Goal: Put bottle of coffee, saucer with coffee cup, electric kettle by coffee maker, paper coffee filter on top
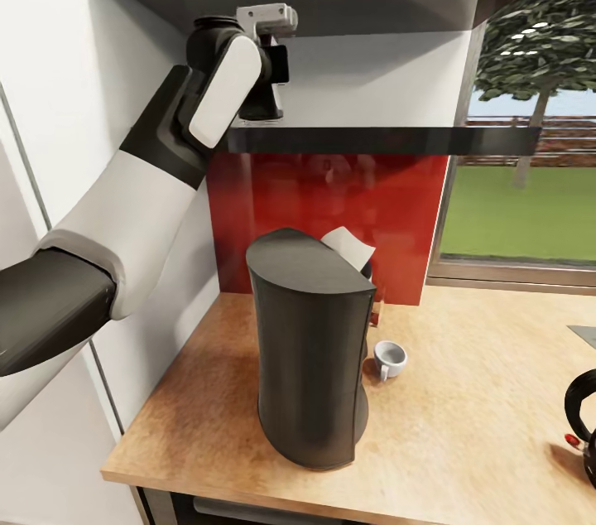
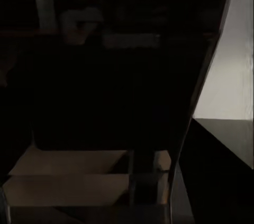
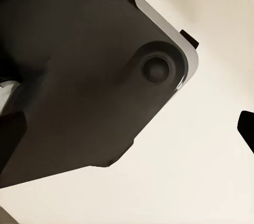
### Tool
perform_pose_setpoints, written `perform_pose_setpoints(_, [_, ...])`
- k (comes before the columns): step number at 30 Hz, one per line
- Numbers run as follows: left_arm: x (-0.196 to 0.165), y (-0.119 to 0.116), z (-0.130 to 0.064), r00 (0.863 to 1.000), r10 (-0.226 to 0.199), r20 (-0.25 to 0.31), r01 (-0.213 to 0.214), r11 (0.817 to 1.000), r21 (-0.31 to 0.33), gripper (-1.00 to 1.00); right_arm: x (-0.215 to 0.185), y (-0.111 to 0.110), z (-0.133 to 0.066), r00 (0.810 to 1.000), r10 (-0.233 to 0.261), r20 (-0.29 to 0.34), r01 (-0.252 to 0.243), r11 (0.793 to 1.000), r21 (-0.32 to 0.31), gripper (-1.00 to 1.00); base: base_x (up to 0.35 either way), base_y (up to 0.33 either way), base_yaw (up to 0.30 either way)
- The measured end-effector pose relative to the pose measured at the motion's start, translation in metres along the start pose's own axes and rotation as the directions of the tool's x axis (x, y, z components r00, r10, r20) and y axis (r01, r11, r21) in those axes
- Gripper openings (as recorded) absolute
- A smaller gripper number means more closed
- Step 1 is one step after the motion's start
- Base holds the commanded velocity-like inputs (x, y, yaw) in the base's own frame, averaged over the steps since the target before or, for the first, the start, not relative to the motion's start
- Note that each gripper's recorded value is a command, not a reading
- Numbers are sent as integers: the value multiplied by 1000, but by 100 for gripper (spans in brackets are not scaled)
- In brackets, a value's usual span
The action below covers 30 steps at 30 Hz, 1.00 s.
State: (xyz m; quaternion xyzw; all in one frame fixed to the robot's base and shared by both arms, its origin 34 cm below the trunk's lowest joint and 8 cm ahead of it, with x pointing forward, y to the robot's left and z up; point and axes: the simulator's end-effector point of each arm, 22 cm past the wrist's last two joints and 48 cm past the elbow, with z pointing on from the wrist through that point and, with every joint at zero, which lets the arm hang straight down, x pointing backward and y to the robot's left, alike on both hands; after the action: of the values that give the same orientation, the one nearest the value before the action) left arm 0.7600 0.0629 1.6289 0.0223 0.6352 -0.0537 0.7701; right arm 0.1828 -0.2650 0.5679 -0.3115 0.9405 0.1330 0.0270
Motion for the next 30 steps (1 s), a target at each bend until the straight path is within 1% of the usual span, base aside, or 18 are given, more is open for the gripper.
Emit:
perform_pose_setpoints(2, [-3, -2, -2, 1000, 0, 8, 0, 1000, 6, -100, 0, 0, 0, 1000, 0, 0, 0, 1000, 0, 100, 0, 0, 0])
perform_pose_setpoints(3, [-9, -5, -6, 1000, 2, 25, -3, 1000, 13, -100, 0, 0, 0, 1000, 0, 0, 0, 1000, 0, 100, 0, 0, 0])
perform_pose_setpoints(5, [-13, -7, -9, 999, 2, 35, -3, 1000, 18, -100, 0, 0, 0, 1000, 0, 0, 0, 1000, 0, 100, 0, 0, 0])
perform_pose_setpoints(6, [-20, -10, -13, 999, 0, 54, -1, 1000, 25, -100, 0, 0, 0, 1000, 0, 0, 0, 1000, 0, 100, 0, 0, 0])
perform_pose_setpoints(11, [-34, -16, -23, 996, -2, 89, -1, 999, 43, -100, 0, 0, 0, 1000, 0, 0, 0, 1000, 0, 100, 0, 0, 0])
perform_pose_setpoints(17, [-38, -17, -26, 995, -6, 99, 1, 999, 49, -100, 0, 0, 0, 1000, 0, 0, 0, 1000, 0, 100, -21, 0, 0])
perform_pose_setpoints(21, [-38, -17, -26, 995, -7, 101, 2, 999, 50, -100, 0, 0, 0, 1000, 0, 0, 0, 1000, 0, 100, -192, 0, 0])
perform_pose_setpoints(26, [-39, -17, -27, 995, -8, 101, 3, 999, 50, -100, 0, 0, 0, 1000, 0, 0, 0, 1000, 0, 100, -93, 0, 0])
perform_pose_setpoints(30, [-38, -17, -26, 995, -9, 100, 4, 999, 50, -100, 0, 0, 0, 1000, 0, -1, 0, 1000, 0, 100, -222, 0, 0])
